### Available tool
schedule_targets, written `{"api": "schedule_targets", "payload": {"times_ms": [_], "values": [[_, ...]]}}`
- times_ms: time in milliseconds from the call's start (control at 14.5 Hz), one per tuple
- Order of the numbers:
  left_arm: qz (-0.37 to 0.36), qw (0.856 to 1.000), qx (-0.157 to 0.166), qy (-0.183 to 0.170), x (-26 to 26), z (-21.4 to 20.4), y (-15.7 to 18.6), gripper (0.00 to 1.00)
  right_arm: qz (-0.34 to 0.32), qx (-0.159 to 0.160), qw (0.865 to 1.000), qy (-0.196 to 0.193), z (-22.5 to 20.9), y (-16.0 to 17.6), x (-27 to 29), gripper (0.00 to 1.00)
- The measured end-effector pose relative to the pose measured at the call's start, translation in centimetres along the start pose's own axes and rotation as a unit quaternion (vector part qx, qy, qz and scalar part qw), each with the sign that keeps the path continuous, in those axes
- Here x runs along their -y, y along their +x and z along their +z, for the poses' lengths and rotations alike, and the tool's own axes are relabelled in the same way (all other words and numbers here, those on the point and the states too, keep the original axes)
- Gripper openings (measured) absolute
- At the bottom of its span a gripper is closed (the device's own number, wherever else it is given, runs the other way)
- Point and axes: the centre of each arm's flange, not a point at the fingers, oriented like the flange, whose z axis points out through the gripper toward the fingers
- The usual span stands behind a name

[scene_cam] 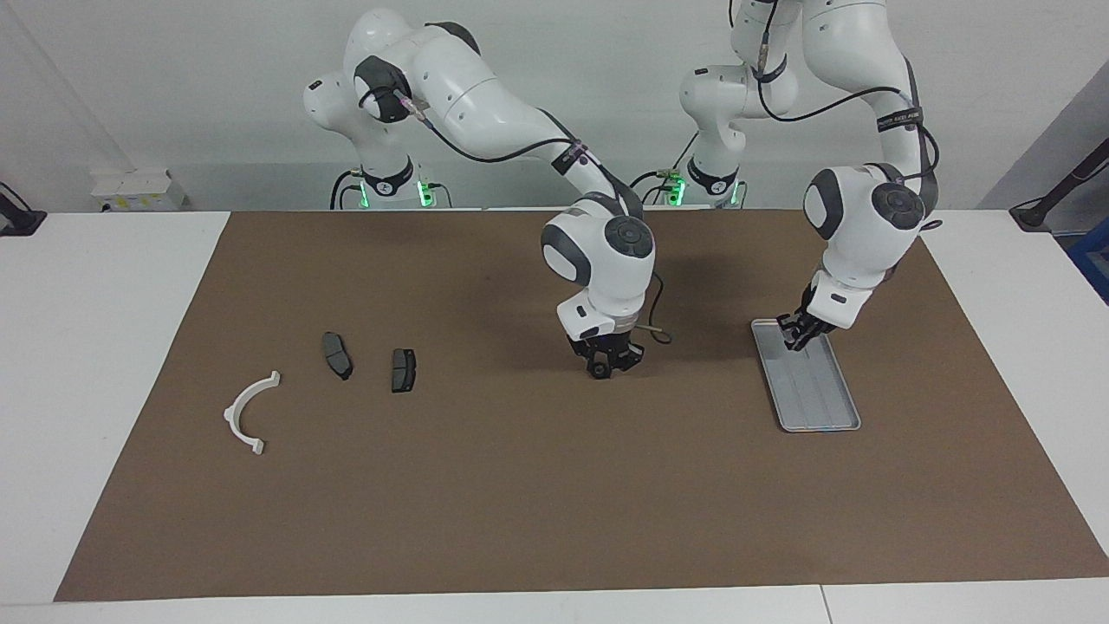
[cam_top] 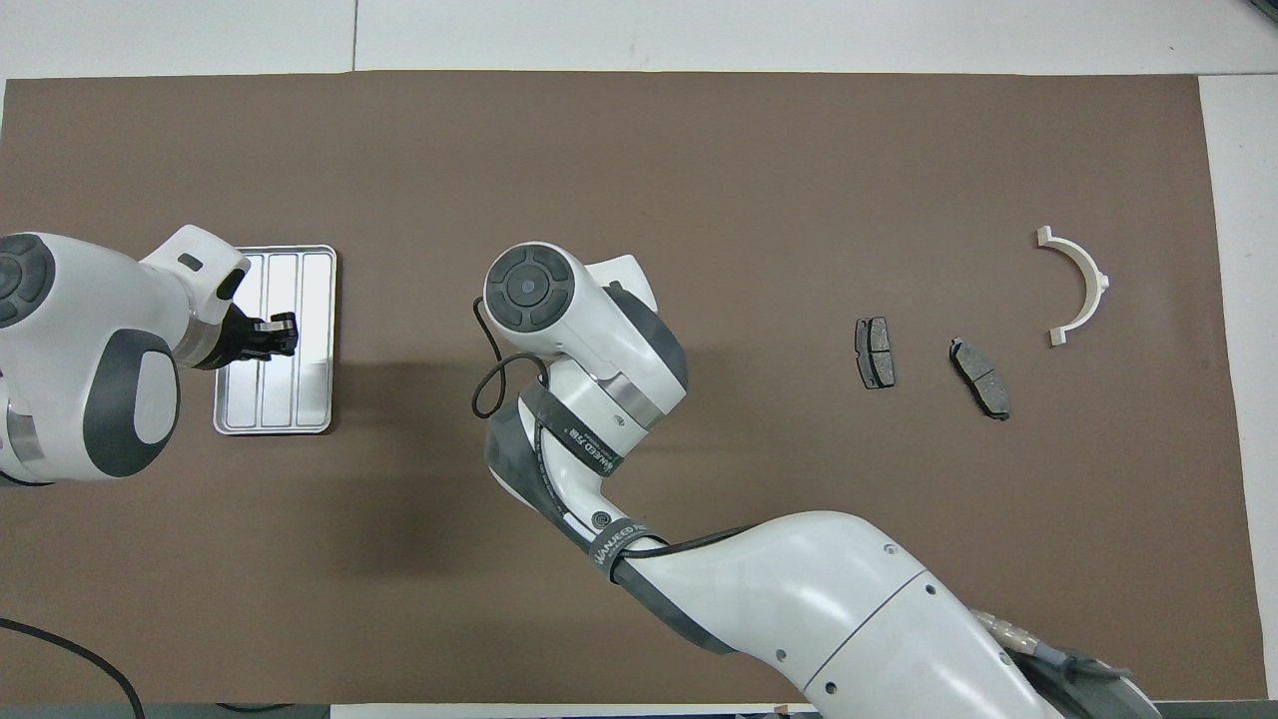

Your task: Place bearing gear from tray to pile

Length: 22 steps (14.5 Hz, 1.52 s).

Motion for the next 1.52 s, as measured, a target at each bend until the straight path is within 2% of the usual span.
{"api": "schedule_targets", "payload": {"times_ms": [138,276,414,483,621,828,1034,1241,1517], "values": [[-0.015,1.000,-0.004,-0.003,-2.6,-0.5,-0.4,0.24,-0.043,0.004,0.999,-0.007,-6.5,4.4,-3.7,0.36],[-0.028,1.000,-0.007,-0.009,-5.8,-0.9,-1.1,0.24,-0.101,0.010,0.995,-0.001,-13.0,9.2,-9.6,0.36],[-0.053,0.998,-0.014,-0.016,-11.2,-1.7,-2.3,0.24,-0.159,0.011,0.987,0.008,-16.6,14.2,-16.6,0.36],[-0.069,0.997,-0.017,-0.021,-14.6,-2.1,-3.2,0.24,-0.184,0.011,0.983,0.010,-17.1,16.6,-19.7,0.36],[-0.090,0.996,-0.015,-0.025,-21.3,-1.6,-4.9,0.24,-0.224,0.020,0.974,0.009,-15.6,20.6,-25.0,0.36],[-0.102,0.995,-0.005,-0.017,-28.2,2.6,-6.2,0.24,-0.257,0.020,0.966,0.011,-11.7,24.2,-30.0,0.36],[-0.107,0.994,-0.009,-0.021,-30.3,5.6,-6.4,0.24,-0.272,0.003,0.962,0.017,-6.4,25.8,-32.8,0.36],[-0.106,0.994,-0.012,-0.024,-30.9,6.4,-6.9,0.24,-0.282,-0.018,0.959,0.023,-1.2,26.2,-35.0,0.36],[-0.109,0.993,-0.016,-0.029,-31.0,6.8,-7.1,0.24,-0.289,-0.035,0.956,0.028,3.6,27.1,-36.9,0.36]]}}
